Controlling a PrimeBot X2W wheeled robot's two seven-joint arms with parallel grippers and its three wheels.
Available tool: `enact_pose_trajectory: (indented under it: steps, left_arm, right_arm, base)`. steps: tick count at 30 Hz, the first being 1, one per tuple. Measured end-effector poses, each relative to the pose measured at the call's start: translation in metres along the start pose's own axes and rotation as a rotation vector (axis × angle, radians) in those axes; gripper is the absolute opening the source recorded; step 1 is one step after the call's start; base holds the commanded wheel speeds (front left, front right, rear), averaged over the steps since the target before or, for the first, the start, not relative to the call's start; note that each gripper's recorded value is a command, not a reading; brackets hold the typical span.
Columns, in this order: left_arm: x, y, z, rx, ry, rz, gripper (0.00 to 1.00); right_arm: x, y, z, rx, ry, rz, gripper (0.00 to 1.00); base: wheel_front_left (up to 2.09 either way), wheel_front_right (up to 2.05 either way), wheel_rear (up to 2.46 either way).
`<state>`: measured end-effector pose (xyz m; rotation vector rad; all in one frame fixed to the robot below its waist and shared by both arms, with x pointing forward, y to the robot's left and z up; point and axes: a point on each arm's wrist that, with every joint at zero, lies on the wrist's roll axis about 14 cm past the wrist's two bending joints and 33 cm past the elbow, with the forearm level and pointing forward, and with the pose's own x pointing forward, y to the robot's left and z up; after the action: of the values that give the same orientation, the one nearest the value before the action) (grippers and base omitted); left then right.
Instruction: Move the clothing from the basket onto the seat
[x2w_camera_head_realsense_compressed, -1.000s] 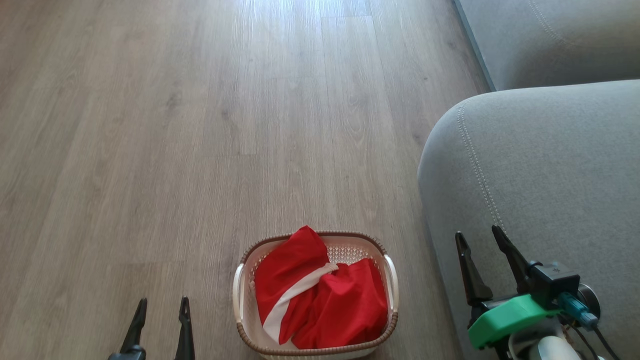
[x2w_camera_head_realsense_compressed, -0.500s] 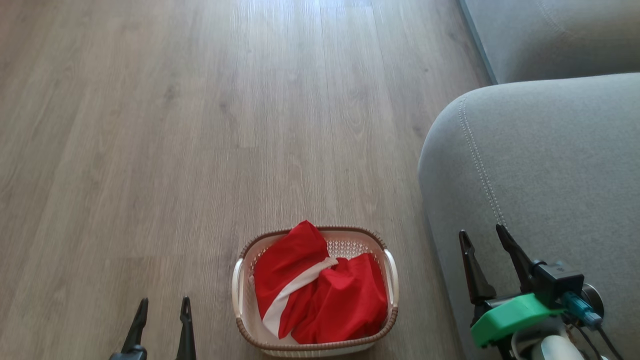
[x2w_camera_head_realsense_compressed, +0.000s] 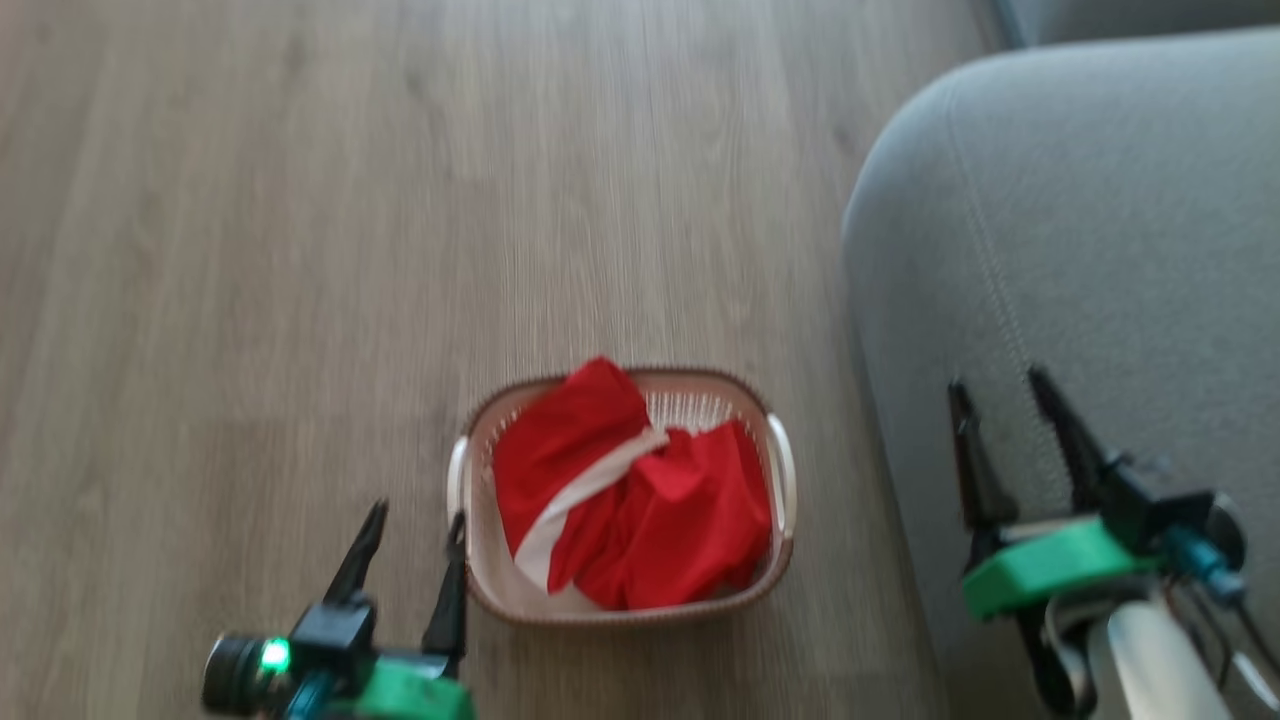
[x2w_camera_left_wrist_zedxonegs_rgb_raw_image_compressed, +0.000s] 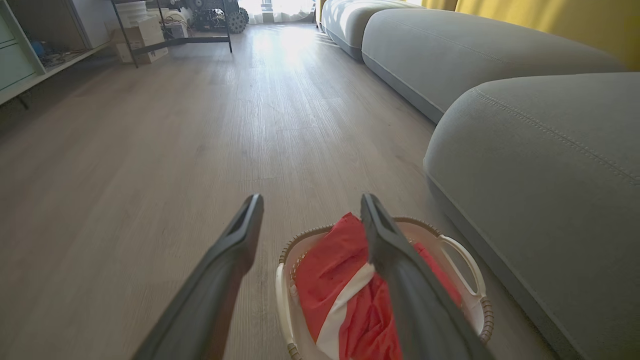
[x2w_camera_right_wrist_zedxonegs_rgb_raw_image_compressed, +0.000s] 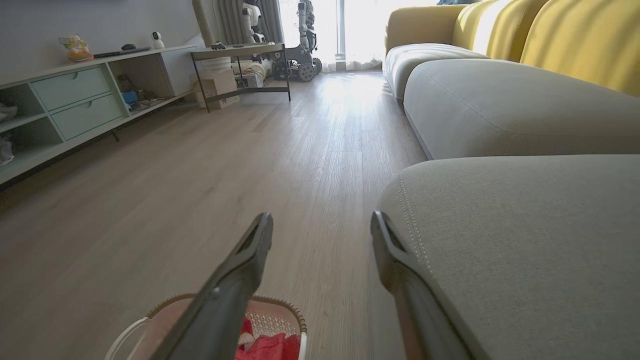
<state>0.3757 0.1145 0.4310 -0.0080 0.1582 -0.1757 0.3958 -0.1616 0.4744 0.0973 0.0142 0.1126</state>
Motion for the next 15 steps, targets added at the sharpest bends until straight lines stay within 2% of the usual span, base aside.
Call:
enact_pose_trajectory:
  steps: [7, 12, 15]
  left_arm:
    - [0.049, -0.022, -0.039, 0.038, 0.116, -0.115, 1.0]
    - [0.08, -0.043, -0.08, 0.106, 0.228, -0.232, 1.0]
    - [0.091, -0.046, -0.099, 0.124, 0.277, -0.258, 1.0]
  right_arm:
    - [0.039, -0.013, 0.004, -0.021, -0.037, -0.02, 1.0]
    - [0.064, -0.024, 0.002, -0.036, -0.057, -0.035, 1.0]
    - [0.073, -0.027, 0.001, -0.043, -0.067, -0.037, 1.0]
  base:
    - [0.0, 0.0, 0.0]
    - [0.0, 0.0, 0.0]
    - [0.0, 0.0, 0.0]
